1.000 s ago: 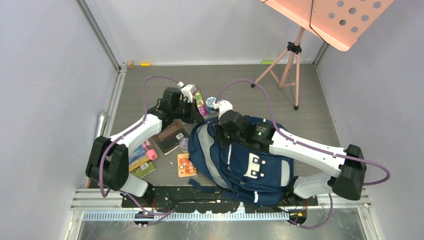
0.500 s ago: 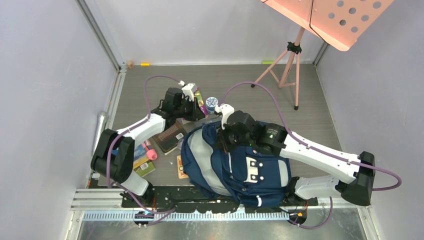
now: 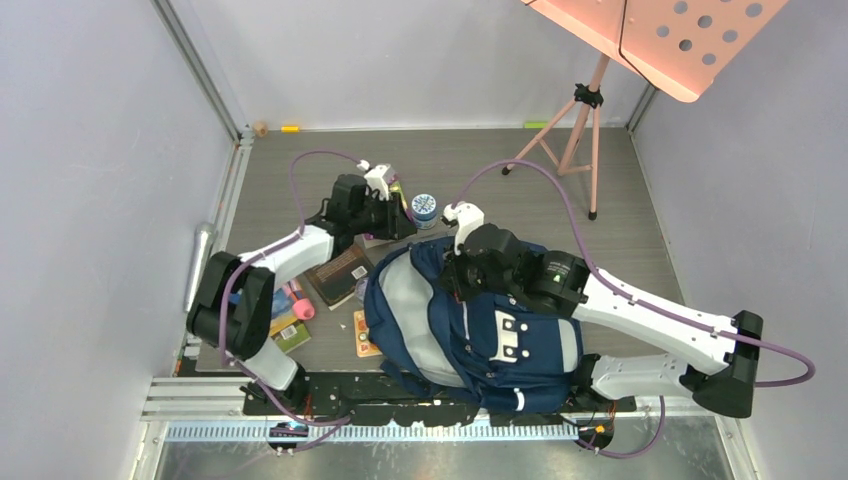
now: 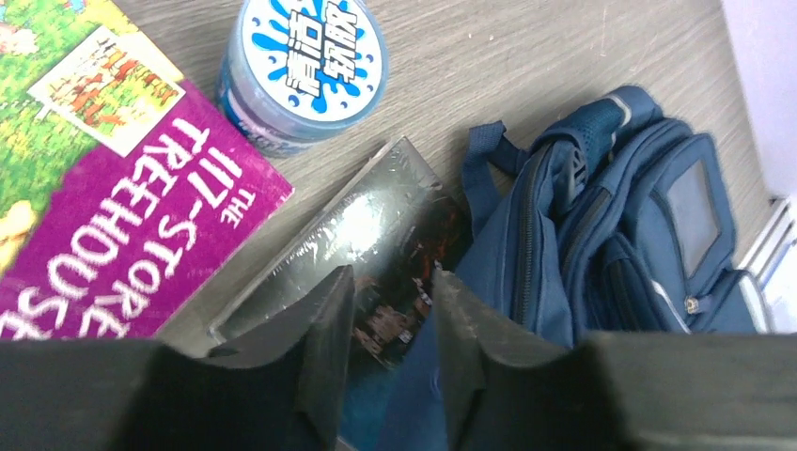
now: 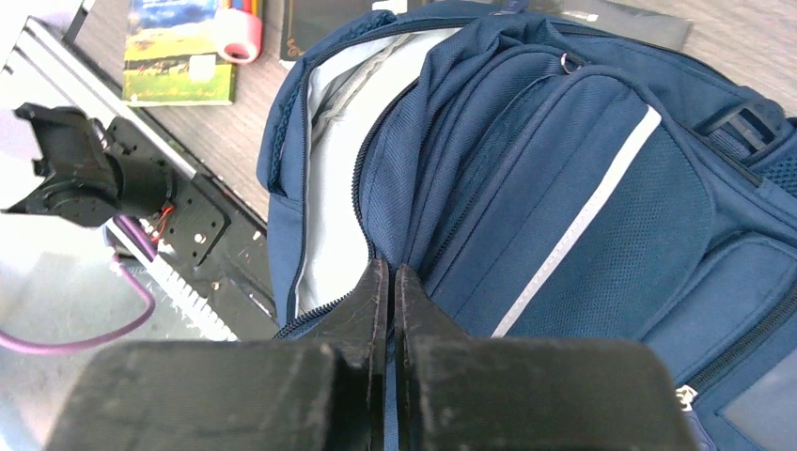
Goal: Pack the student bag
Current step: Unzip the student bag at the center of the board.
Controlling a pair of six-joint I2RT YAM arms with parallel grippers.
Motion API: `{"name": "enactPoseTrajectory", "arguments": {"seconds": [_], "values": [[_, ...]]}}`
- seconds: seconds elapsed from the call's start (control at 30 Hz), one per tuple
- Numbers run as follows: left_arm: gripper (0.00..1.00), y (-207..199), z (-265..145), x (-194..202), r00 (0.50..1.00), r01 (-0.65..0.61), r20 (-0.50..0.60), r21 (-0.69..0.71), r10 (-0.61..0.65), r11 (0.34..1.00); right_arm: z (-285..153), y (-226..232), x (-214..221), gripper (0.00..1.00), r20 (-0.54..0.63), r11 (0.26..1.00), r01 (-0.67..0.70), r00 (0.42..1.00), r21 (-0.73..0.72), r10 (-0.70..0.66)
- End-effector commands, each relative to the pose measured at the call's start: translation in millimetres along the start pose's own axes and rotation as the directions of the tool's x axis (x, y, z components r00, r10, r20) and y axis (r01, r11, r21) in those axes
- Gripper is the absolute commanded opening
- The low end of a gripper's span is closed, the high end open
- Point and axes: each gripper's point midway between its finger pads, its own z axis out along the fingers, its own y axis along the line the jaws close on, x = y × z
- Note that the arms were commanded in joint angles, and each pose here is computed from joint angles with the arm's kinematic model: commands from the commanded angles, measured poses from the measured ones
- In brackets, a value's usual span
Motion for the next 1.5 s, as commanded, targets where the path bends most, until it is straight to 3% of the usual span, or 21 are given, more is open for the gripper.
{"name": "enactPoseTrajectory", "arguments": {"seconds": [0.0,0.07,0.2,0.47,0.77,0.83,0.9,0.97,1.07,1.13,1.47], "values": [[0.51,-18,-44,-51,0.990,-0.047,0.133,-0.065,0.056,0.997,-21,-21,-14,0.00,0.102,0.995,-0.023,0.995,0.095,0.014],[0.65,-13,-60,-48,0.989,-0.029,0.138,-0.123,0.046,0.992,-27,-24,-19,0.00,0.136,0.994,-0.039,0.990,0.106,0.025],[0.76,-4,-85,-25,0.992,0.016,0.127,-0.199,0.009,0.980,-31,-25,-26,0.00,0.181,0.992,-0.063,0.983,0.106,0.043],[0.81,-38,-101,18,0.994,0.072,0.086,0.005,-0.072,0.997,-23,-22,-28,0.00,0.179,0.993,-0.062,0.983,0.099,0.044],[0.87,-39,-94,52,0.997,0.078,-0.025,0.064,-0.077,0.995,-24,-22,-39,0.01,0.209,0.991,-0.061,0.977,0.117,0.036],[0.74,-35,-93,56,0.996,0.078,-0.034,0.050,-0.077,0.996,-26,-24,-44,0.01,0.223,0.989,-0.063,0.974,0.133,0.032],[0.45,-25,-93,58,0.996,0.084,-0.034,-0.009,-0.084,0.996,-30,-28,-49,0.01,0.241,0.985,-0.071,0.970,0.159,0.031],[0.24,-15,-93,58,0.995,0.092,-0.028,-0.072,-0.095,0.993,-36,-36,-56,0.00,0.269,0.977,-0.082,0.963,0.198,0.026],[0.04,-4,-93,56,0.994,0.104,-0.020,-0.137,-0.108,0.985,-50,-40,-65,0.00,0.311,0.973,-0.088,0.950,0.215,0.017],[0.00,3,-91,56,0.992,0.114,-0.023,-0.172,-0.120,0.978,-60,-44,-71,0.01,0.336,0.969,-0.094,0.942,0.230,0.012],[0.00,25,-82,57,0.985,0.161,-0.020,-0.271,-0.172,0.949,-107,-74,-87,0.01,0.445,0.928,-0.143,0.895,0.345,-0.028]]}}
